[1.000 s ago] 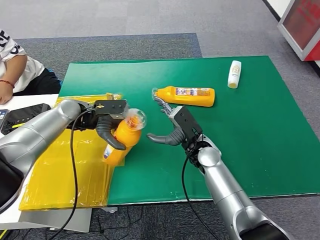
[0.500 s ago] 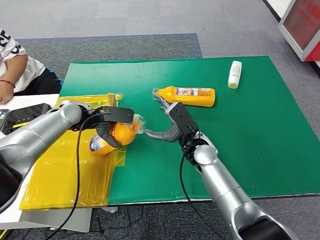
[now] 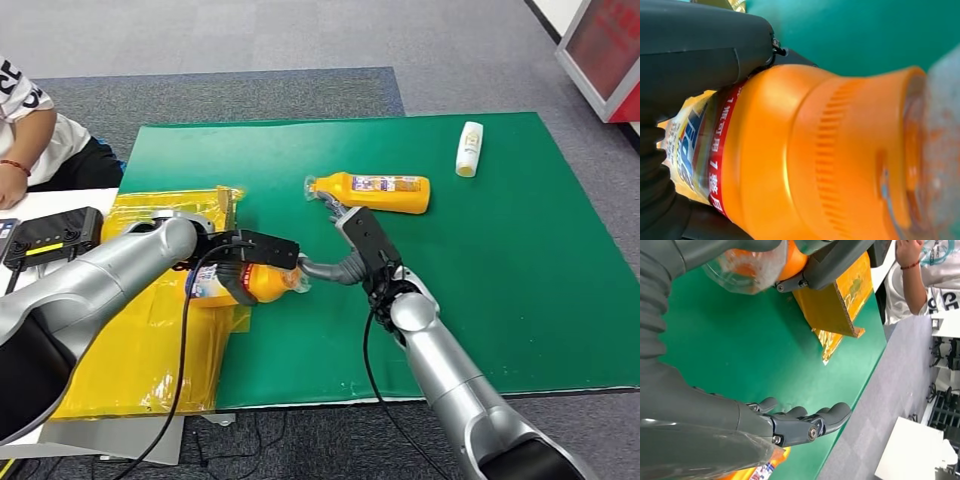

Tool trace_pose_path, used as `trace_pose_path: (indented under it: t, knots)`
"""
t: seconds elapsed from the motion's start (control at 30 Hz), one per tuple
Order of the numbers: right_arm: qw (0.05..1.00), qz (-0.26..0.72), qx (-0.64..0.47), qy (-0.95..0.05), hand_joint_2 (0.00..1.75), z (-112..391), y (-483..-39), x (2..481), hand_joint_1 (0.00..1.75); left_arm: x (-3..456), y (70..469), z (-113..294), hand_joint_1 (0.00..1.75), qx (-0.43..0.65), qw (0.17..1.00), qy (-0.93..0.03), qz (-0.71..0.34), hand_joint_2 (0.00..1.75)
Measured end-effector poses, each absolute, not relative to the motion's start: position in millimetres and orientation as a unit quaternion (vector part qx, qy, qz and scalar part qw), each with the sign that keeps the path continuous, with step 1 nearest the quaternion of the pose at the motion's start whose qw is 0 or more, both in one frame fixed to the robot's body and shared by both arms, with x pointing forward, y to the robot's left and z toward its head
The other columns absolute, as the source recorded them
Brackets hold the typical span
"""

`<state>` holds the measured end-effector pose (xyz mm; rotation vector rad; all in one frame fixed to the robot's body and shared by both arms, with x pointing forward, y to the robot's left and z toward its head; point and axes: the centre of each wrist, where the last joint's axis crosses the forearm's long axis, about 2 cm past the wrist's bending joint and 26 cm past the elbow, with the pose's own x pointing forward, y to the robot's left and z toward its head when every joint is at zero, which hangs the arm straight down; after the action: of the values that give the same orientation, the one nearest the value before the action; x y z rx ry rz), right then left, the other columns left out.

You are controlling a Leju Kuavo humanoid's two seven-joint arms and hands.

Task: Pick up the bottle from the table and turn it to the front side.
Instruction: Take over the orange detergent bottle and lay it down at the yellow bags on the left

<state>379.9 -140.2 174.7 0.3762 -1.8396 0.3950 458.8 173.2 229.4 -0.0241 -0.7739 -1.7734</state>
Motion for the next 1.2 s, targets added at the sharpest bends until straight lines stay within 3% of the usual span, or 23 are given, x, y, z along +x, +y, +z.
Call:
trace_pose_path:
  t: [0.4,0.8,0.83,0.93,0.97,1.07,1.2]
  knots:
    - [0.586,0.161,0.157,-0.778,1.75,168,-144,380,0.0,458,180,220,1.75,0.036,0.588,-0.278,-0.759,1.75]
    - [0.596,0.159,0.152,-0.772,1.75,161,-146,379,0.0,453,211,190,1.75,0.069,0.628,-0.234,-0.739,1.75]
    - [0.597,0.16,0.151,-0.772,1.75,160,-146,379,0.0,453,212,188,1.53,0.071,0.629,-0.233,-0.738,1.75]
    - [0.6,0.16,0.15,-0.769,1.75,158,-147,378,0.0,452,216,185,0.23,0.077,0.634,-0.234,-0.733,1.75]
    - [0.601,0.16,0.15,-0.768,1.75,157,-147,378,0.0,452,217,183,0.01,0.08,0.635,-0.236,-0.731,1.75]
    - [0.604,0.159,0.148,-0.767,1.75,155,-149,377,0.0,447,217,172,0.0,0.08,0.64,-0.252,-0.721,1.75]
    - [0.608,0.16,0.146,-0.764,1.75,151,-151,375,0.0,443,217,163,0.0,0.05,0.644,-0.298,-0.702,0.0]
